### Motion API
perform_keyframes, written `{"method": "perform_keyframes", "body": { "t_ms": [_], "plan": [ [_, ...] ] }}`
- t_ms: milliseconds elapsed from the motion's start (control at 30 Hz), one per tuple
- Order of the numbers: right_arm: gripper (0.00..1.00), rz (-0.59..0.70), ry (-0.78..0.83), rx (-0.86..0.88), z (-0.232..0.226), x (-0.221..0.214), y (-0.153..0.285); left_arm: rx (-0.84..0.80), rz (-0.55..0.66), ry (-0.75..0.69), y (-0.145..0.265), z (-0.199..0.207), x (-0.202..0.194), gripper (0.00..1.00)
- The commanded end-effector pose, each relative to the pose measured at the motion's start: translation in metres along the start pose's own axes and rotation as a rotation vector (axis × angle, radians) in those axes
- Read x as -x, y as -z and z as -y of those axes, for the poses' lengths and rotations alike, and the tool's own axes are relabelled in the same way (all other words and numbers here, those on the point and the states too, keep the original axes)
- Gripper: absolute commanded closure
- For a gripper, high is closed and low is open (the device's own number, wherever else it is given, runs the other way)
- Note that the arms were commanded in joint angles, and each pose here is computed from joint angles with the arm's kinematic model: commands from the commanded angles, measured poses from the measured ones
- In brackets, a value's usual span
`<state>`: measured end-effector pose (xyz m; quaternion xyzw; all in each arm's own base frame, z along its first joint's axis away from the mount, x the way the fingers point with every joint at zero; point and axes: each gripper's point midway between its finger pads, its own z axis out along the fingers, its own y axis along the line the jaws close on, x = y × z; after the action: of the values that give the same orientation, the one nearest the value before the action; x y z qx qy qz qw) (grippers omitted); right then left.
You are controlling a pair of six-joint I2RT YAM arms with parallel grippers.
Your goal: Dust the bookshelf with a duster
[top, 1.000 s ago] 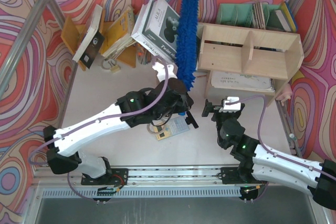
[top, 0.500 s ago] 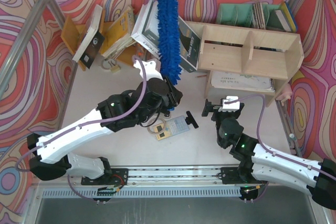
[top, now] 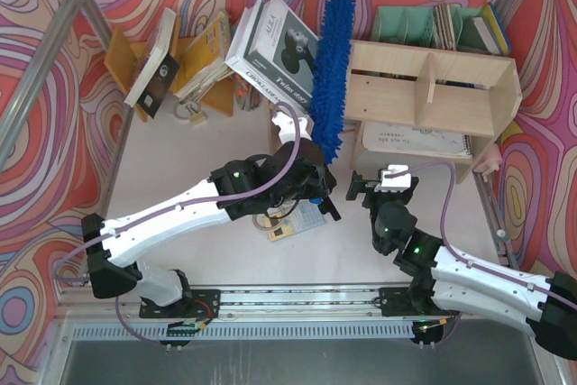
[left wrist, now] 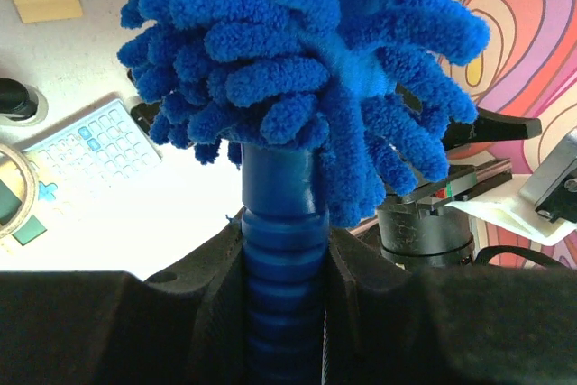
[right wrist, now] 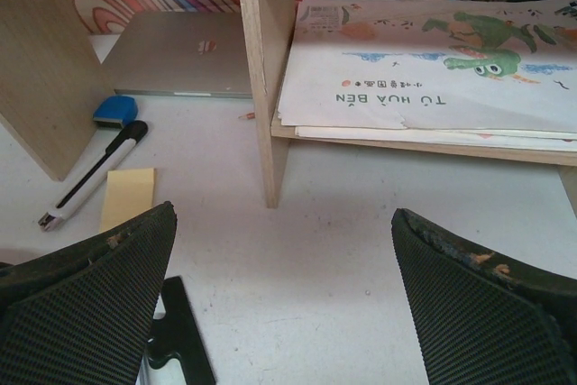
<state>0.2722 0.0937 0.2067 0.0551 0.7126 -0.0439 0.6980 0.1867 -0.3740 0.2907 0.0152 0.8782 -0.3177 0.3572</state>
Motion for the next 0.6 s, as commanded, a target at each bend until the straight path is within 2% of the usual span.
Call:
{"method": "perform_keyframes", "body": {
  "t_ms": [0,300,433,567],
  "plan": [
    [0.1,0.013,-0.033,-0.035,0.004,0.012,-0.002,-0.019,0.034,0.025,0.001,0.001,0.012,1.0],
    [0.1,0.011,-0.036,-0.037,0.004,0.012,-0.003,-0.01,0.205,0.052,0.033,-0.016,0.048,1.0],
    [0.1,0.009,-0.035,-0.038,0.004,0.011,-0.003,-0.012,0.204,0.052,0.032,-0.017,0.048,1.0],
    [0.09,0.009,-0.034,-0.041,0.005,0.011,-0.003,-0.02,0.151,0.052,0.021,-0.013,0.035,1.0]
  ]
}}
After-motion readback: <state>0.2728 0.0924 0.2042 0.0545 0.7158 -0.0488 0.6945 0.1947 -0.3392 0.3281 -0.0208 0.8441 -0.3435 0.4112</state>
